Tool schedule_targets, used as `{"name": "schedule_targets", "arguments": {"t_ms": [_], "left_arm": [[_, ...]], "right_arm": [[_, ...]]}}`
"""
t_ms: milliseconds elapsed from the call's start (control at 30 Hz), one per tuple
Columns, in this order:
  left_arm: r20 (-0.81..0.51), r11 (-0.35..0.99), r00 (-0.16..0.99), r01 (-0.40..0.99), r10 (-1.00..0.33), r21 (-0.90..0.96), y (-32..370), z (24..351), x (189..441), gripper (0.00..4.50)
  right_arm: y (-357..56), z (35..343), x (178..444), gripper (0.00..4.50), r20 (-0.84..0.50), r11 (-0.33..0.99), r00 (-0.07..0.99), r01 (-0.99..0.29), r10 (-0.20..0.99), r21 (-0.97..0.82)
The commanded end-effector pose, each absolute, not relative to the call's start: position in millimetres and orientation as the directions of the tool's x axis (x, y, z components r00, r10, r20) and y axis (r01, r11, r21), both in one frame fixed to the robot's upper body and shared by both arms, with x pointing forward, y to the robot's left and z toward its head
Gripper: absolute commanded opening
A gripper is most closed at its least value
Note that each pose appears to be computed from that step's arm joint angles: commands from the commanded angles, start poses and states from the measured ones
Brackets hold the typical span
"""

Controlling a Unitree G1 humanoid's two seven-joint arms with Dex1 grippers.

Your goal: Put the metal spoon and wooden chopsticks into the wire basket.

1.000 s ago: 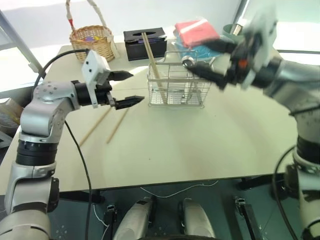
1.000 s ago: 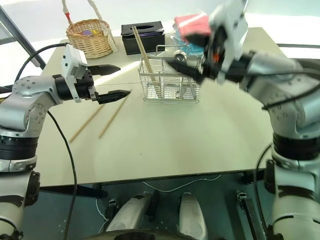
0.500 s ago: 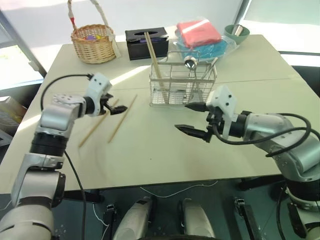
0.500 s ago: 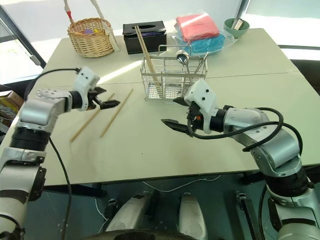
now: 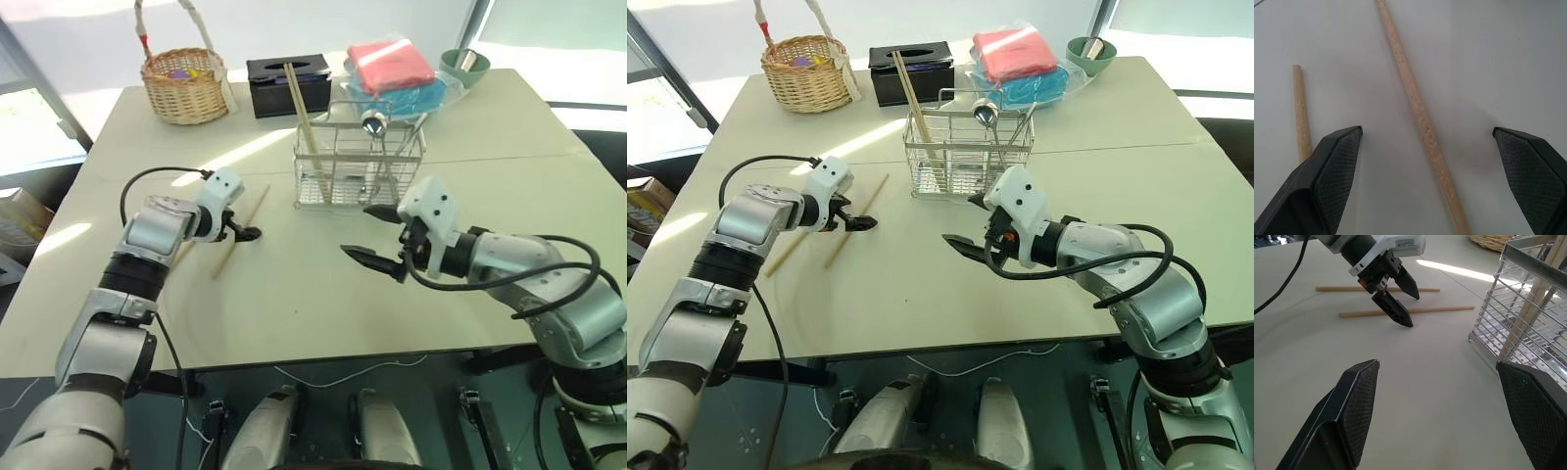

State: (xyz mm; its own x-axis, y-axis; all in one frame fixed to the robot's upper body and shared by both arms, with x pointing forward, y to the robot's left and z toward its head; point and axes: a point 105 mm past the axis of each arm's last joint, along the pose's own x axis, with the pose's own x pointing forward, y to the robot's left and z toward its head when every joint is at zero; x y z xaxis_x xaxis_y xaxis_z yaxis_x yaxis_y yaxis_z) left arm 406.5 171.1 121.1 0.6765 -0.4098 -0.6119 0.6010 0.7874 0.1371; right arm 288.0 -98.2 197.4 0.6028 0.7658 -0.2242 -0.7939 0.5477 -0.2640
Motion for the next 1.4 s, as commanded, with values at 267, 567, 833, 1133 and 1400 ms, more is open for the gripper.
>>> {"name": "schedule_targets", "arguments": {"t_ms": [267, 567, 833, 1133, 1400], "left_arm": [[-0.6, 0.811, 0.704, 0.566, -0.38, 0.15, 172.7, 126.0, 416.2, 0.09], [-0.58, 0.86, 0.746, 0.489, -0.328, 0.143, 193.7, 138.2, 416.9, 0.03], [0.038, 0.964, 0.965, 0.255, -0.258, 0.073, 206.7, 253.2, 437.0, 0.03], [0.552, 0.909, 0.798, 0.385, -0.241, -0.161, 167.1, 365.9, 419.7, 0.03], [0.6, 0.853, 0.717, 0.511, -0.355, -0.106, 112.7, 374.5, 431.3, 0.03]], "right_arm": [[-101.4, 207.1, 281.5, 3.99, -0.192, 0.549, 0.613, -0.78, 0.766, -0.301], [-103.8, 205.9, 282.2, 3.99, -0.199, 0.549, 0.615, -0.779, 0.763, -0.304], [-109.2, 206.3, 283.6, 3.99, -0.208, 0.551, 0.62, -0.776, 0.757, -0.309], [-107.0, 208.3, 286.8, 3.99, -0.195, 0.56, 0.622, -0.774, 0.758, -0.296], [-103.4, 207.6, 285.9, 3.99, -0.178, 0.582, 0.64, -0.76, 0.748, -0.29]]}}
